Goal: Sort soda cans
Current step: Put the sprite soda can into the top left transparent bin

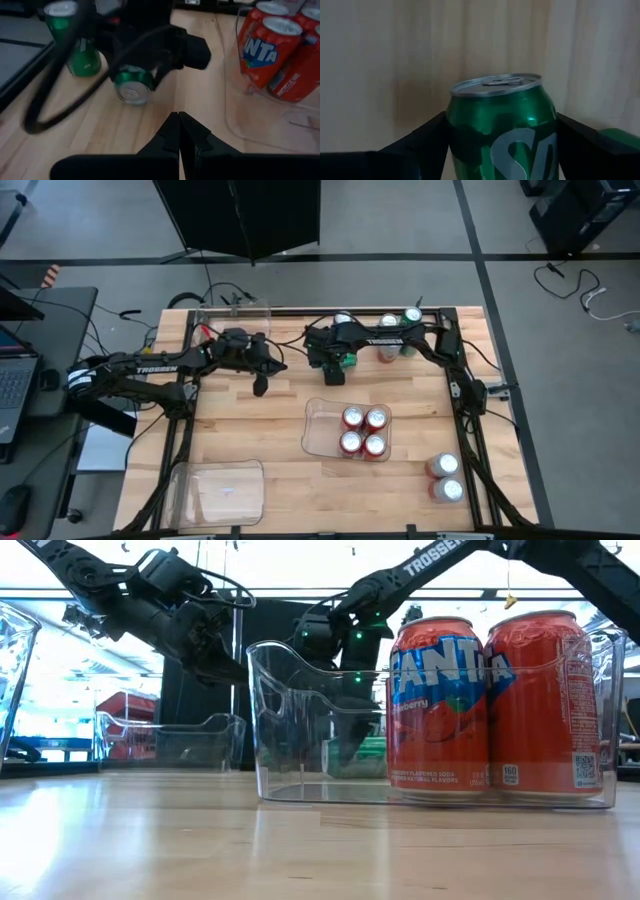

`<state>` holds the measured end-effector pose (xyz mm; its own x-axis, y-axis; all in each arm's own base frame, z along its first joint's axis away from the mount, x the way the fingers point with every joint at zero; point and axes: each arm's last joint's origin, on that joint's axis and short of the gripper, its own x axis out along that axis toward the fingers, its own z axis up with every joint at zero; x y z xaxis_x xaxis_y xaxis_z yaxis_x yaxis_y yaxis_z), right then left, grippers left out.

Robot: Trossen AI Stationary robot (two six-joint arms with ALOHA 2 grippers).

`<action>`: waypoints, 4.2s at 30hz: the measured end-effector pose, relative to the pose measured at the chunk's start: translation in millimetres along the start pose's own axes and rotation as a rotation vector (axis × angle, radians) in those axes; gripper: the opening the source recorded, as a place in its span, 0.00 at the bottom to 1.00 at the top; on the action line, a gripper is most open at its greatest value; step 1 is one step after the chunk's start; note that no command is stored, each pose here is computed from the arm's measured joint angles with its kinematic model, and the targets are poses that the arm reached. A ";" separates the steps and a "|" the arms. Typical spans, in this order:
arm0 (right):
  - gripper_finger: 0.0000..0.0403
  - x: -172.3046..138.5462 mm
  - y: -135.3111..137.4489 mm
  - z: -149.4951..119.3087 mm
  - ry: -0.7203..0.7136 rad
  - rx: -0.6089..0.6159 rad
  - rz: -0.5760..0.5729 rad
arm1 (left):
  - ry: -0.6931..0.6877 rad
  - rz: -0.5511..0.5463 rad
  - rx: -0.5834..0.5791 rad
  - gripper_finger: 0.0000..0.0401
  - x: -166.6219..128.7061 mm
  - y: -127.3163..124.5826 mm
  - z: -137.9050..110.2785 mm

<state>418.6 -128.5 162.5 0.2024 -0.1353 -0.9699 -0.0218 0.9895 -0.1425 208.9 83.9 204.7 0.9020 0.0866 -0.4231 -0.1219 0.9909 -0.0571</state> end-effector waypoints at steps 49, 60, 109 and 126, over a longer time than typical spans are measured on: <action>0.72 22.4 40.3 -30.8 -1.035 0.319 -0.117 | -0.136 0.005 -0.054 0.00 -22.6 -4.5 27.3; 0.95 25.9 42.0 -33.8 -0.992 0.378 -0.073 | -0.135 0.004 -0.068 0.00 -22.5 -4.5 27.2; 0.62 -8.8 26.1 59.4 -0.236 0.215 0.195 | -0.002 0.032 -0.059 0.00 -21.7 -4.3 14.1; 0.12 -134.4 -12.6 37.8 -0.471 0.305 -0.038 | -0.307 0.004 0.030 0.00 -51.5 -12.2 45.7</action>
<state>428.7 -120.8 302.1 0.6141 -0.2029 -0.7627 0.2637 0.9636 -0.0440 182.9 72.1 268.5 0.9851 0.1133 -0.1296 -0.1177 0.9927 -0.0269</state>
